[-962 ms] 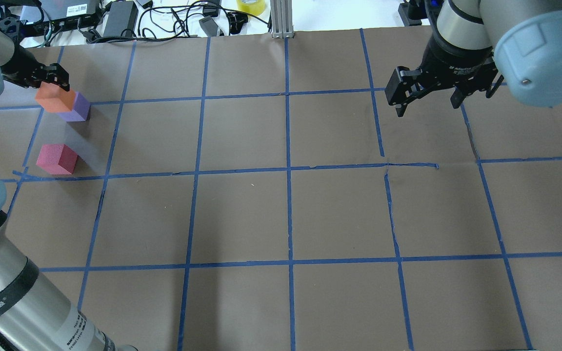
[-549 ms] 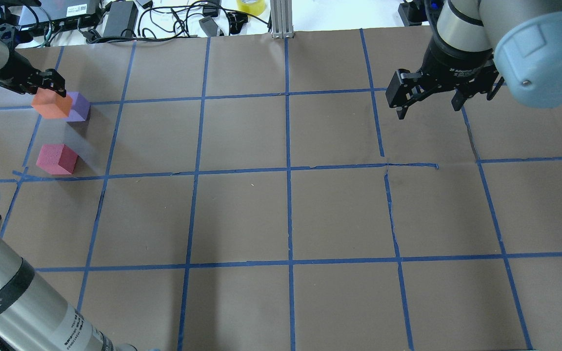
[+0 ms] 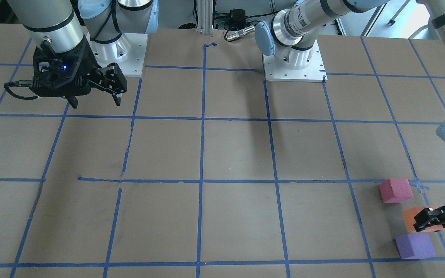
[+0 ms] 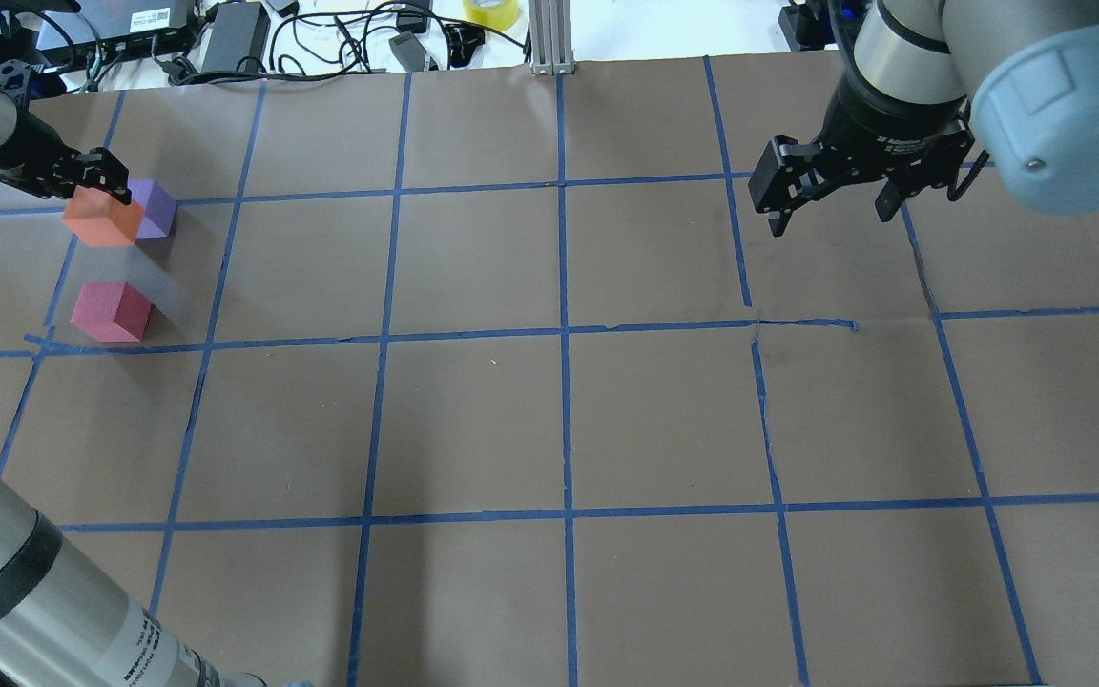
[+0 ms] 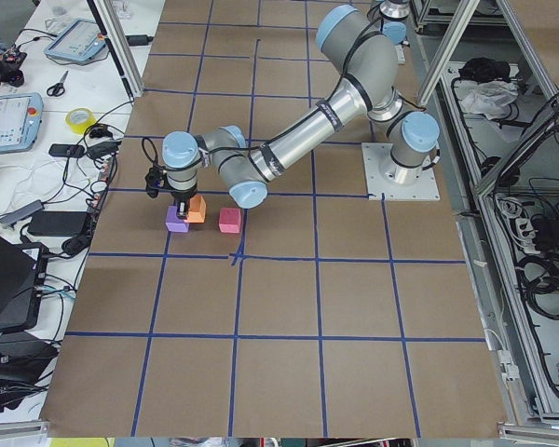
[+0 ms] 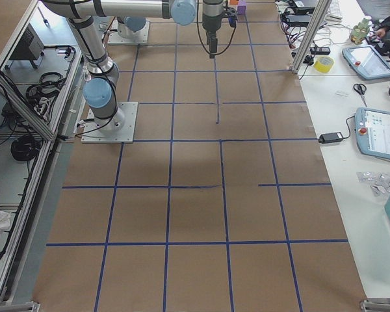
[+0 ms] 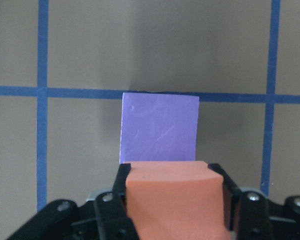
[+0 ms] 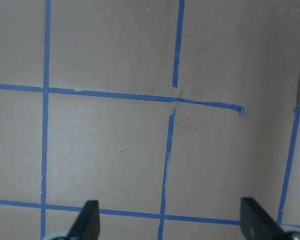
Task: Arrange blocks in a line
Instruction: 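Lower the orange cube between the purple and pink cubes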
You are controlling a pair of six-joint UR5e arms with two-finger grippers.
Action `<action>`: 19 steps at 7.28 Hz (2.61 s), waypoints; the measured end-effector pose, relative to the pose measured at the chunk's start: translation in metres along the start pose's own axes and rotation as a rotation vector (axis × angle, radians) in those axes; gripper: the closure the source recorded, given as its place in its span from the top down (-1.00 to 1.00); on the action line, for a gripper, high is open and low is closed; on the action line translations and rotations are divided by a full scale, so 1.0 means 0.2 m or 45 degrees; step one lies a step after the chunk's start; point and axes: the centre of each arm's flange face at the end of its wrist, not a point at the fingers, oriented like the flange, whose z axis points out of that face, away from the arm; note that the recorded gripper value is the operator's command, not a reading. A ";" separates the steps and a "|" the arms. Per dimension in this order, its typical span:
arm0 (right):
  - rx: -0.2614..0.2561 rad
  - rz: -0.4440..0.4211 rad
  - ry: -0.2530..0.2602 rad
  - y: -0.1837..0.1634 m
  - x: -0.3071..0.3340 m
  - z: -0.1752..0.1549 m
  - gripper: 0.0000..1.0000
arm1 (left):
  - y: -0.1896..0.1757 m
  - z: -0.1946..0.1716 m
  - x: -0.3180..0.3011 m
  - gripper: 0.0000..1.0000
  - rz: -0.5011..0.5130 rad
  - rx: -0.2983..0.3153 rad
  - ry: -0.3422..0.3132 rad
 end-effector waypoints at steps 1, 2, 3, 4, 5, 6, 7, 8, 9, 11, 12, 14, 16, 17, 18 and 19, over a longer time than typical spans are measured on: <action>-0.009 -0.002 -0.013 0.00 0.00 0.01 1.00 | 0.01 0.00 -0.02 0.01 -0.003 -0.004 0.001; -0.041 -0.003 -0.010 0.00 0.01 0.03 1.00 | 0.03 0.01 -0.03 0.01 -0.007 -0.010 0.005; -0.084 -0.001 -0.006 0.01 0.01 0.05 1.00 | 0.05 0.03 -0.03 0.01 -0.012 -0.023 0.013; -0.105 0.001 -0.004 0.02 0.02 0.06 1.00 | 0.08 0.04 -0.02 0.01 -0.015 -0.030 0.017; -0.104 0.008 -0.002 0.03 0.02 0.05 1.00 | 0.09 0.04 -0.01 0.01 -0.015 -0.033 0.019; -0.075 0.016 0.004 0.02 0.02 0.02 1.00 | 0.10 0.06 -0.01 0.01 -0.014 -0.034 0.019; -0.036 0.020 0.010 0.02 0.02 -0.02 1.00 | 0.10 0.08 -0.02 0.01 -0.007 -0.036 0.019; -0.010 0.021 0.014 0.02 0.02 -0.04 1.00 | 0.10 0.10 -0.02 0.01 0.010 -0.039 0.020; 0.003 0.023 0.023 0.03 0.03 -0.06 1.00 | 0.10 0.12 -0.02 0.01 0.028 -0.043 0.022; 0.008 0.024 0.051 0.04 0.04 -0.07 1.00 | 0.12 0.16 -0.02 0.01 0.035 -0.044 0.023; 0.008 0.024 0.056 0.05 0.04 -0.07 1.00 | 0.13 0.18 -0.02 0.01 0.034 -0.043 0.023; 0.007 0.023 0.058 0.05 0.04 -0.07 1.00 | 0.15 0.22 -0.01 0.02 0.031 -0.038 0.019; 0.006 0.022 0.057 0.05 0.04 -0.07 1.00 | 0.17 0.25 -0.01 0.02 0.031 -0.045 0.024; 0.004 0.021 0.057 0.05 0.04 -0.07 1.00 | 0.17 0.26 -0.01 0.02 0.031 -0.048 0.025; -0.001 0.022 0.057 0.05 0.04 -0.07 1.00 | 0.17 0.26 -0.01 0.02 0.031 -0.050 0.026; -0.002 0.023 0.058 0.05 0.04 -0.07 1.00 | 0.17 0.27 -0.01 0.02 0.034 -0.050 0.025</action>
